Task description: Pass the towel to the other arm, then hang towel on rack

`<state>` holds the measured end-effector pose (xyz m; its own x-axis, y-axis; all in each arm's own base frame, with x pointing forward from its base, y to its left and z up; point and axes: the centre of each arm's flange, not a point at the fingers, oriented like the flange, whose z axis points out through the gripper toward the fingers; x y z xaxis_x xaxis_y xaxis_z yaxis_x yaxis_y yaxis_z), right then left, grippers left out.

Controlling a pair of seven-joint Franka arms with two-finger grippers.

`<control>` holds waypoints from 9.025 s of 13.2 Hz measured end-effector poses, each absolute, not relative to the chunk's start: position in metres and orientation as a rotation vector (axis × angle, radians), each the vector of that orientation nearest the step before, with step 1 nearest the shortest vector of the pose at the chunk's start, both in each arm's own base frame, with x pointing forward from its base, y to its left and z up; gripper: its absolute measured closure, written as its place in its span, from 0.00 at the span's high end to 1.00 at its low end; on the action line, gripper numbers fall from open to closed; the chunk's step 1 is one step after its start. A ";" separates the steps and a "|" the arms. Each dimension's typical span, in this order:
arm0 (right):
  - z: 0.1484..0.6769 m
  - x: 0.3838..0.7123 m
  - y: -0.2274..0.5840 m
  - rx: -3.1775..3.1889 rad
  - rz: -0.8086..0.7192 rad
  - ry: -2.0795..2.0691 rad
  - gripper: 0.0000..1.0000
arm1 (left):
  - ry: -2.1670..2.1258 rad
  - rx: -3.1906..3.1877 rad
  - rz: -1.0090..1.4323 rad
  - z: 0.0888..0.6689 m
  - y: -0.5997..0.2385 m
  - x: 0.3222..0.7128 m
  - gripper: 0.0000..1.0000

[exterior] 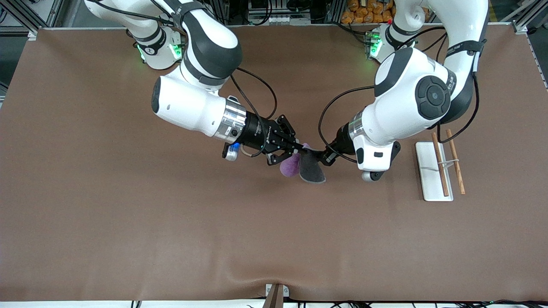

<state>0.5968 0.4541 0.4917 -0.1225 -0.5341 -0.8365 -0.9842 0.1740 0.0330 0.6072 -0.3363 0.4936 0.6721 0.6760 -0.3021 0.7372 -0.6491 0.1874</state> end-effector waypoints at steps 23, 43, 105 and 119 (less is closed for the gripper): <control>0.492 0.600 0.448 -1.482 0.831 1.758 0.90 | 0.916 2.729 -0.405 0.495 -0.181 0.641 0.02; 0.528 0.619 0.312 -2.300 0.807 1.121 1.00 | 0.118 3.025 -0.580 0.439 0.044 0.630 0.02; 0.639 0.557 0.005 -3.090 -0.041 -0.077 1.00 | -0.020 2.951 -0.345 0.372 0.280 0.613 1.00; 0.646 0.557 0.041 -3.086 -0.068 -0.177 1.00 | 0.062 3.082 0.001 0.571 0.066 0.626 1.00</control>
